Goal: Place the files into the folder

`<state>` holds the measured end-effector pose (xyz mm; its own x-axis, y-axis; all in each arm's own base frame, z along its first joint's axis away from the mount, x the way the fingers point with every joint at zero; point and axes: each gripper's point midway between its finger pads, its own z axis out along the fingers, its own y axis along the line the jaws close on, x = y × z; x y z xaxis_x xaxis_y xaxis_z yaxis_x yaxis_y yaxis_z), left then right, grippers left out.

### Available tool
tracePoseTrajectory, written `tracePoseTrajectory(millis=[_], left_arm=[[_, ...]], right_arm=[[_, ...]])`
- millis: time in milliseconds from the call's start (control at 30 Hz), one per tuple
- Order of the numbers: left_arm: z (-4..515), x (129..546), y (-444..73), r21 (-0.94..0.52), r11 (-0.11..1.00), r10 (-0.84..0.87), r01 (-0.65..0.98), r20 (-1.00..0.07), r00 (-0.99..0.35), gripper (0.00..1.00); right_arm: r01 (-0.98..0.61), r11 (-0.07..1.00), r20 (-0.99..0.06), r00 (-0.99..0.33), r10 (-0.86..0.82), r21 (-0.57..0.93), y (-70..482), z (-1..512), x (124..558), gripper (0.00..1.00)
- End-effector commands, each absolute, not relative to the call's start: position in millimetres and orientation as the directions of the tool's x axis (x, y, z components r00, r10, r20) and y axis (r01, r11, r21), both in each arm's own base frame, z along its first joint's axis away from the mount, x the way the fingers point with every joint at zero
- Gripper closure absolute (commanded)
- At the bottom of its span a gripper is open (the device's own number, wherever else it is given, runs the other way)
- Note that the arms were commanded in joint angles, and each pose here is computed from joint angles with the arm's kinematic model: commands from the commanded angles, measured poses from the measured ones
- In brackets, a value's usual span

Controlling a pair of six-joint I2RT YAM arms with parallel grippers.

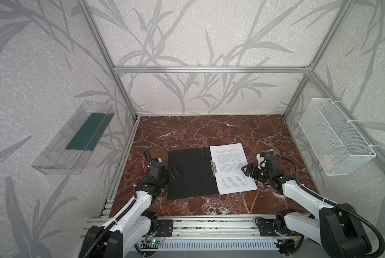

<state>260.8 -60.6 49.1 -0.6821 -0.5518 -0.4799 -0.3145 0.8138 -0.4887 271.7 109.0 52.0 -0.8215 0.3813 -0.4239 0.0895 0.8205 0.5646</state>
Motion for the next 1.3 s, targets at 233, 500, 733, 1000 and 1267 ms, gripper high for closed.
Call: tracePoseTrajectory(millis=[233, 500, 733, 1000, 1267], left_arm=[[23.1, 263.5, -62.3, -0.472, 0.799, -0.563, -0.373, -0.367, -0.741, 0.01], [37.3, 280.9, -110.5, -0.677, 0.692, -0.542, -0.252, -0.256, -0.800, 0.01], [106.6, 294.5, -125.5, -0.786, 0.605, -0.566, -0.125, -0.315, -0.762, 0.01], [188.7, 290.5, -151.7, -0.828, 0.559, -0.533, 0.043, -0.398, -0.747, 0.01], [252.2, 282.0, -243.6, -0.769, 0.578, -0.361, 0.274, -0.542, -0.759, 0.01]], right_arm=[[0.138, 0.811, -0.400, -0.815, 0.419, 0.569, 103.3, 29.8, 272.7, 0.18], [0.093, 0.742, -0.249, -0.908, 0.336, 0.664, 138.2, 14.4, 275.6, 0.23], [0.064, 0.736, -0.266, -0.908, 0.323, 0.674, 143.0, 22.4, 275.5, 0.25], [0.012, 0.731, -0.315, -0.898, 0.309, 0.682, 149.1, 40.6, 276.5, 0.25], [0.021, 0.709, -0.330, -0.875, 0.354, 0.705, 161.0, 56.4, 289.9, 0.20]])
